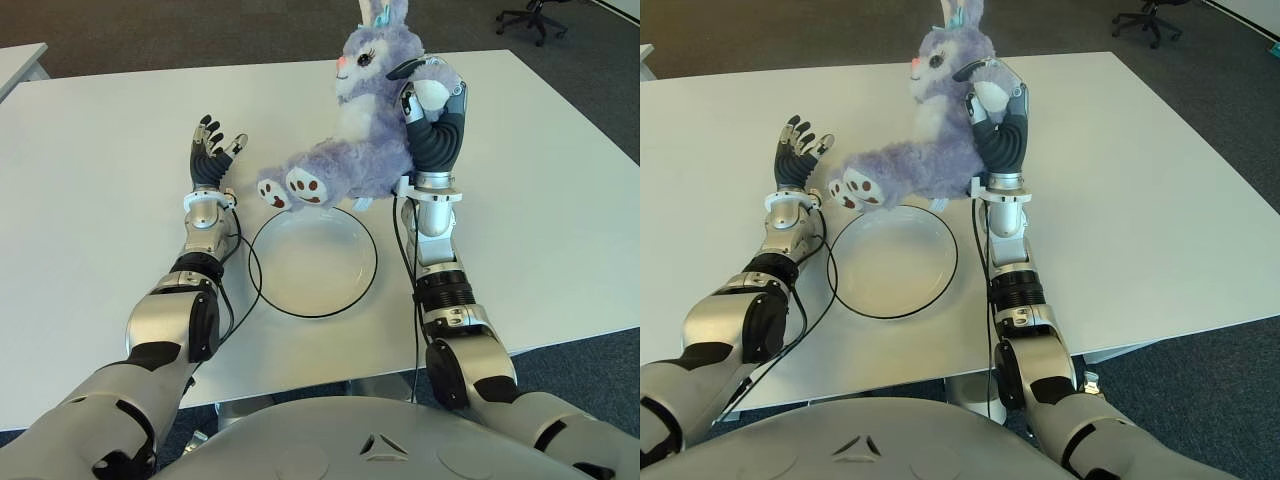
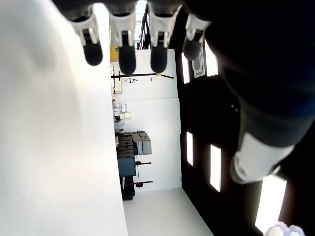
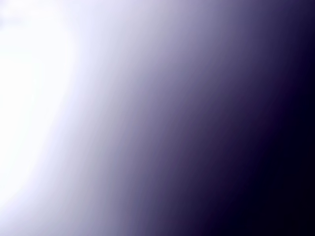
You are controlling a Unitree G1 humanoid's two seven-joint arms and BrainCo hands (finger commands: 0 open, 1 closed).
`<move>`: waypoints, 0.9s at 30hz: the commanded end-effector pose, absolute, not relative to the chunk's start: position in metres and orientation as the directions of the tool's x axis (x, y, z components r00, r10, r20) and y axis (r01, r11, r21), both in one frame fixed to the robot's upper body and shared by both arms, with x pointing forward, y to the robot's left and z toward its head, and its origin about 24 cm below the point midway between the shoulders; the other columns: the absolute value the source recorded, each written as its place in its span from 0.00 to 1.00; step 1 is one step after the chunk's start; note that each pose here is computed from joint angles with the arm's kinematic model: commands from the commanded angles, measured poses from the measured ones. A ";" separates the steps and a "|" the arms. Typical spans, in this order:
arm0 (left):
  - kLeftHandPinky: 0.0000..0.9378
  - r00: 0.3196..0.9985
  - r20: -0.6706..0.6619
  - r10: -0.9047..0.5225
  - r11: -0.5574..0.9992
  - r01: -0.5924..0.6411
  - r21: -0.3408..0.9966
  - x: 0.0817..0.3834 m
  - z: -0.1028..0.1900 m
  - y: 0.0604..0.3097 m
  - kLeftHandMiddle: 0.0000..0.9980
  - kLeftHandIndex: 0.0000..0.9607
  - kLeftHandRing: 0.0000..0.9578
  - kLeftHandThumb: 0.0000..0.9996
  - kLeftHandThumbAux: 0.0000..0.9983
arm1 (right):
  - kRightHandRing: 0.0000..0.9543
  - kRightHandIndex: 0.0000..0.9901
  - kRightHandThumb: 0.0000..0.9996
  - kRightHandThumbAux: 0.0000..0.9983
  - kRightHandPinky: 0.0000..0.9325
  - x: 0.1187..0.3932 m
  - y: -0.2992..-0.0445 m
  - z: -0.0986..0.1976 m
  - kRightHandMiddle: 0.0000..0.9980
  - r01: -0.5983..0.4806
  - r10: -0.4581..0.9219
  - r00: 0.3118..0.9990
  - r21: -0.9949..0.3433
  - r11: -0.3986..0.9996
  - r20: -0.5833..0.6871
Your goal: Put the doll into the plate.
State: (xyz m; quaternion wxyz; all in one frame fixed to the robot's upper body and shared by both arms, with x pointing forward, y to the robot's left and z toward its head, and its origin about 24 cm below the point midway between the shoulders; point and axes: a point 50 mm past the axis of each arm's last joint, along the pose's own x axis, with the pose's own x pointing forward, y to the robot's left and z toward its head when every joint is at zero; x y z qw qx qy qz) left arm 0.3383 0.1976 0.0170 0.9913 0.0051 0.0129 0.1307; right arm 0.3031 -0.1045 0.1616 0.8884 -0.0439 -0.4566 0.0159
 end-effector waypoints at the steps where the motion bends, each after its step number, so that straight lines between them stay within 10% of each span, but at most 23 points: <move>1: 0.10 0.801 -0.554 0.227 0.967 -0.251 0.035 0.248 -0.096 0.177 0.13 0.01 0.13 0.11 0.68 | 0.74 0.44 0.84 0.67 0.81 0.299 -0.095 0.158 0.49 0.004 0.084 0.600 -0.108 0.994 0.796; 12: 0.10 0.801 -0.554 0.228 0.967 -0.253 0.032 0.247 -0.097 0.176 0.12 0.01 0.13 0.12 0.68 | 0.82 0.41 0.85 0.67 0.94 0.297 -0.085 0.156 0.60 -0.015 0.081 0.581 -0.089 0.996 0.810; 27: 0.10 0.801 -0.555 0.226 0.967 -0.255 0.026 0.247 -0.097 0.175 0.12 0.02 0.13 0.12 0.68 | 0.79 0.44 0.85 0.67 0.88 0.294 -0.075 0.152 0.49 -0.102 0.142 0.605 -0.100 0.990 0.783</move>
